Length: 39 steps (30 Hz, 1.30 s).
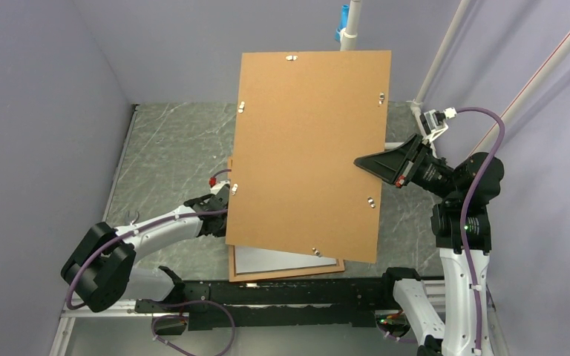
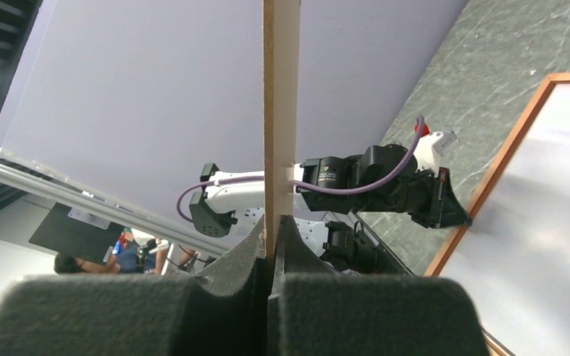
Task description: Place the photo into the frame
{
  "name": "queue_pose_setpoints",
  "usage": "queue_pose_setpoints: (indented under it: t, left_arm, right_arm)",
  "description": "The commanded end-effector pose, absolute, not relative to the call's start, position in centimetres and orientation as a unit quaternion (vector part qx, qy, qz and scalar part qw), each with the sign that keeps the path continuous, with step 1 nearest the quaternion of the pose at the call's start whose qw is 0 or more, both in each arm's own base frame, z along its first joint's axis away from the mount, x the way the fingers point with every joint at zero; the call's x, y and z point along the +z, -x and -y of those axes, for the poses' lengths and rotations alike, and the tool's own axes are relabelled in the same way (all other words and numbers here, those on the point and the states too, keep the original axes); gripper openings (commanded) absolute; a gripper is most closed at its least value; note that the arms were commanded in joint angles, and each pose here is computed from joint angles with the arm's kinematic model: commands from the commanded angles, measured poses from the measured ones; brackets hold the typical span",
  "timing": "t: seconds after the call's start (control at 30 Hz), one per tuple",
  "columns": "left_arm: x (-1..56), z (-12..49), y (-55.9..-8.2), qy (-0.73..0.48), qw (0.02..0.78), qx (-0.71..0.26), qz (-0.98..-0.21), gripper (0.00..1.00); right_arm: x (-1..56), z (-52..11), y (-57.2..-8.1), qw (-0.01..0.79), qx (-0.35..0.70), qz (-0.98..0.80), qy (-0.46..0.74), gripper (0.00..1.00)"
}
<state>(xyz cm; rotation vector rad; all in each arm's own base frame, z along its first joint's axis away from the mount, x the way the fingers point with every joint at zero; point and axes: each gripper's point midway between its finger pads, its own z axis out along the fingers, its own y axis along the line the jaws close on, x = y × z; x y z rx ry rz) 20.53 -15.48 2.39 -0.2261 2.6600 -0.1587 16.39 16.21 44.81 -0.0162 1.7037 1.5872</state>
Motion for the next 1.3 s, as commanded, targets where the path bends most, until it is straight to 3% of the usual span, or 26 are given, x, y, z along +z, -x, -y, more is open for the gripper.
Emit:
queue_pose_setpoints:
  t: [0.0,0.47,0.5,0.57,0.63,0.7,1.0,1.27]
  left_arm:
    - [2.6,13.6,-21.0,0.031,0.246,-0.008,-0.969,0.00]
    - [2.2,16.3,-21.5,-0.010,0.243,-0.045,-0.969,0.03]
    - [2.2,16.2,-21.4,-0.009,0.239,-0.042,-0.970,0.08]
    - [2.2,16.2,-21.2,-0.007,0.232,-0.041,-0.972,0.29]
    - [2.6,16.3,-21.3,-0.001,0.234,-0.044,-0.971,0.82]
    - [3.2,16.3,-21.3,0.007,0.240,-0.050,-0.969,0.97]
    - [7.0,18.2,-21.6,0.033,0.288,-0.206,-0.935,1.00]
    - [8.3,14.9,-21.4,0.110,0.318,-0.293,-0.895,1.00]
  right_arm:
    - [46.3,-16.1,-15.8,0.427,0.624,-0.655,0.022,0.00]
    - [45.4,-16.1,-16.3,0.422,0.620,-0.661,0.018,0.00]
    - [45.3,-16.1,-16.3,0.421,0.620,-0.662,0.018,0.00]
    - [45.2,-16.1,-16.3,0.421,0.619,-0.663,0.018,0.00]
    - [45.0,-16.0,-16.4,0.421,0.617,-0.665,0.018,0.00]
    - [44.6,-16.0,-16.5,0.419,0.615,-0.667,0.017,0.00]
    - [42.4,-16.1,-16.7,0.396,0.608,-0.688,0.024,0.00]
    - [38.2,-15.8,-17.6,0.374,0.579,-0.725,0.012,0.00]
